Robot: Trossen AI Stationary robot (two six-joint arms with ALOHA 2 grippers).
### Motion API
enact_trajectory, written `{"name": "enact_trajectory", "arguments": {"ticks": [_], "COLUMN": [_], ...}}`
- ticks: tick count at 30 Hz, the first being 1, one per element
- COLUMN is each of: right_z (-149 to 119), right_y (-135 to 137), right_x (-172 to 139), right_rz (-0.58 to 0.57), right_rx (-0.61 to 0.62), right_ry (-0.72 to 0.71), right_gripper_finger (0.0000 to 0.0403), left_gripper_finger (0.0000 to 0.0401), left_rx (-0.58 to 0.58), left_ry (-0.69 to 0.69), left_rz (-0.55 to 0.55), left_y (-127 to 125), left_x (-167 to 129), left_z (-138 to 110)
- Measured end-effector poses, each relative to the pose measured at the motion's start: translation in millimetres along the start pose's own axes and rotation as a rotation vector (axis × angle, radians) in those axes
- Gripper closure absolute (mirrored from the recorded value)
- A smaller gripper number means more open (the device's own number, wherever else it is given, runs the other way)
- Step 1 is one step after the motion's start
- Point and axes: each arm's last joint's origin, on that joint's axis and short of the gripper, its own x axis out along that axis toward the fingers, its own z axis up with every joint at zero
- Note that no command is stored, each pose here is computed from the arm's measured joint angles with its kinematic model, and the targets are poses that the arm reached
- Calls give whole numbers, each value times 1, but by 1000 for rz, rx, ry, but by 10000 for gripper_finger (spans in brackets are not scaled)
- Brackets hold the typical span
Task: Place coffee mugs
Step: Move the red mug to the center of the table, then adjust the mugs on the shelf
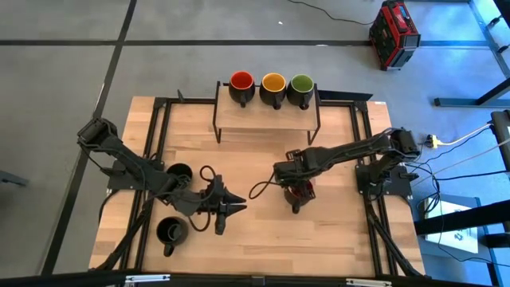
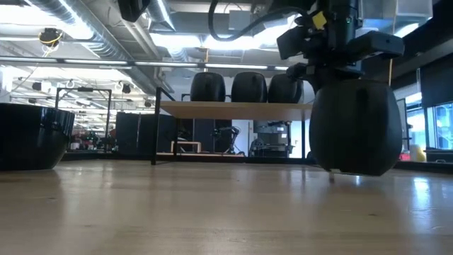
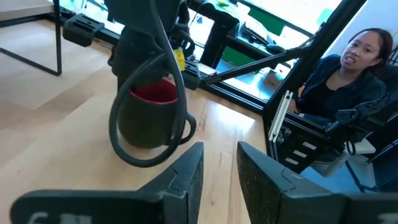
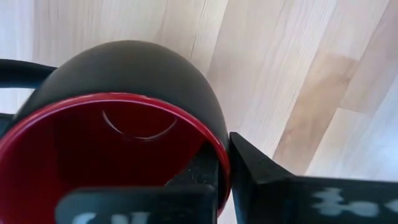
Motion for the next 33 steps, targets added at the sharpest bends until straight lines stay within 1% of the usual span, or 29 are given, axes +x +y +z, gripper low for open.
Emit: {"name": "enact_trajectory", "arguments": {"ticks": [9,12,14,17,19,21,23,25,27,29,33], "right_z": [3,5,5,11,13,17,16,13,5,-7,-36], "right_y": [0,0,-1,-3,-4,-6,-6,0,13,27,49], "right_x": [7,6,-2,-17,-29,-48,-72,-102,-130,-150,-169], "right_rz": [-1,-15,-16,-21,-21,-22,-19,-7,-13,-37,-90], "right_rx": [2,14,24,37,45,88,147,201,238,259,324], "right_ry": [16,1,6,-32,-32,-51,-66,-143,-232,-306,-414], "right_gripper_finger": [366,355,340,301,270,242,217,199,187,182,184], "left_gripper_finger": [309,309,309,309,309,309,309,309,309,309,309], "left_rx": [3,4,5,15,24,27,27,26,26,25,21], "left_ry": [3,7,8,9,10,10,10,10,10,8,1], "left_rz": [2,-2,-3,-5,-7,-7,-7,-7,-7,-8,-8], "left_y": [0,0,0,0,0,0,0,0,0,0,0], "left_x": [0,0,0,0,0,0,0,0,0,0,0], "left_z": [0,-1,-1,-1,-1,-1,-1,-1,-1,0,0]}}
